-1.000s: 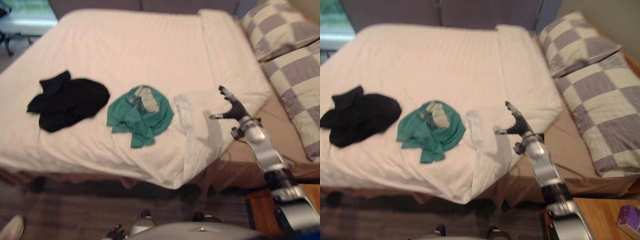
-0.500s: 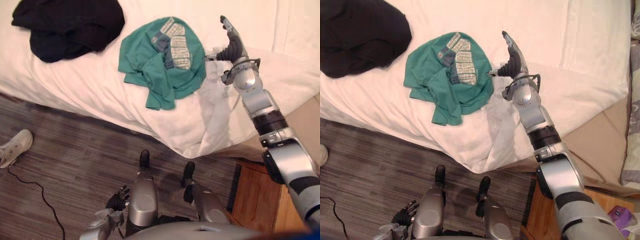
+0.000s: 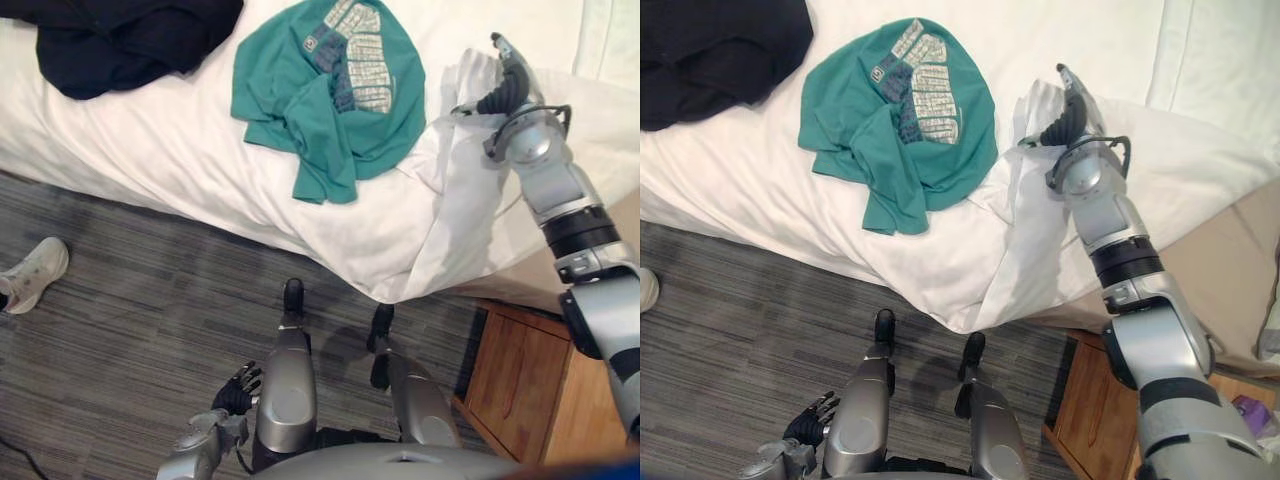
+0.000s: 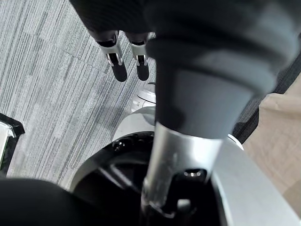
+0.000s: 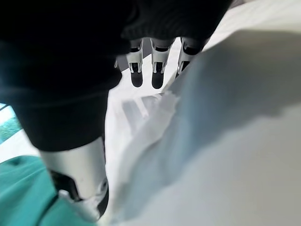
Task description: Tidy the bed and pick cloth on bed and put in laundry
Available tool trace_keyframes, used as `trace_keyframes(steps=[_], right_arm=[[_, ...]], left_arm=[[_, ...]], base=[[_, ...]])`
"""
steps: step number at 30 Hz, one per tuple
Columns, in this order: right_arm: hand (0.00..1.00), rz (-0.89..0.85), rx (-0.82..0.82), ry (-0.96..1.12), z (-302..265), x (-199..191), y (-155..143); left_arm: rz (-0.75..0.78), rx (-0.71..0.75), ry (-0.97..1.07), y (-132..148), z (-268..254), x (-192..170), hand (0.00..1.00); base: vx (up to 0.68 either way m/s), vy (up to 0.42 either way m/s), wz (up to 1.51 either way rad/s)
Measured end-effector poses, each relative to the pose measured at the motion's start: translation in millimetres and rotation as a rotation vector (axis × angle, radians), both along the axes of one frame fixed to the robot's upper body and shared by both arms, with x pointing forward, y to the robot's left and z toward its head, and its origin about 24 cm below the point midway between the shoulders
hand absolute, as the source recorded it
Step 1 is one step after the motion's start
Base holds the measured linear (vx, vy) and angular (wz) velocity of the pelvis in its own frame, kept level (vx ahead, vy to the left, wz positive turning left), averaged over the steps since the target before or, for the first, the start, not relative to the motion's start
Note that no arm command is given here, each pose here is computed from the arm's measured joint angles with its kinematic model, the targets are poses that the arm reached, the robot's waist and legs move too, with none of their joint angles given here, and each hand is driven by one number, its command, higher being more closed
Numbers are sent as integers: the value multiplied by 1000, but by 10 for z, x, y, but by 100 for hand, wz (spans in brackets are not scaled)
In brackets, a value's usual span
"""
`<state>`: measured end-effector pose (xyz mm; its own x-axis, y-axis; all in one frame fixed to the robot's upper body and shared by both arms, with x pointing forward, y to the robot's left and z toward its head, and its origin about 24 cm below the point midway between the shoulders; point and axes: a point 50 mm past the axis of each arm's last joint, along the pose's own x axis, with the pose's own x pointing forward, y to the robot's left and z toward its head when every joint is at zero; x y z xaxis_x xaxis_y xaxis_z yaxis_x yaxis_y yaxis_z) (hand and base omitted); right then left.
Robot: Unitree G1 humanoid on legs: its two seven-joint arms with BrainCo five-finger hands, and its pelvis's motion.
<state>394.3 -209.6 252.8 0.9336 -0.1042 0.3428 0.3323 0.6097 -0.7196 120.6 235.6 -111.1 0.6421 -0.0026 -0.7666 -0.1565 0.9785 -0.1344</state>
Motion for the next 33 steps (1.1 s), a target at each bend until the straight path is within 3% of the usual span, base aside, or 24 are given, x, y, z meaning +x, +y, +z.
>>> trace_keyframes(steps=[11,12,18,22,26,33], right_arm=[[0,52,-23,82,-48,-12,32],[100,46,-49,106,-61,-10,21],[100,-37,-331,219,-43,8,-57],[100,-88,-333,250,51,21,-208],[100,-61,-143,255,13,33,-313],[100,-49,351,131,-552,-179,-543]], left_arm=[[-30,-25,-17,15,66,35,0],[-25,-33,-20,17,69,29,0],[-31,-49,-23,10,70,32,0],[-58,-39,-20,10,62,50,0],[-62,-37,-19,6,54,52,0],[-45,-39,10,10,12,40,0]], base=[[-45,-48,-4],[-53,-13,-3],[-4,15,7],[30,42,17],[14,13,1],[13,6,-17]])
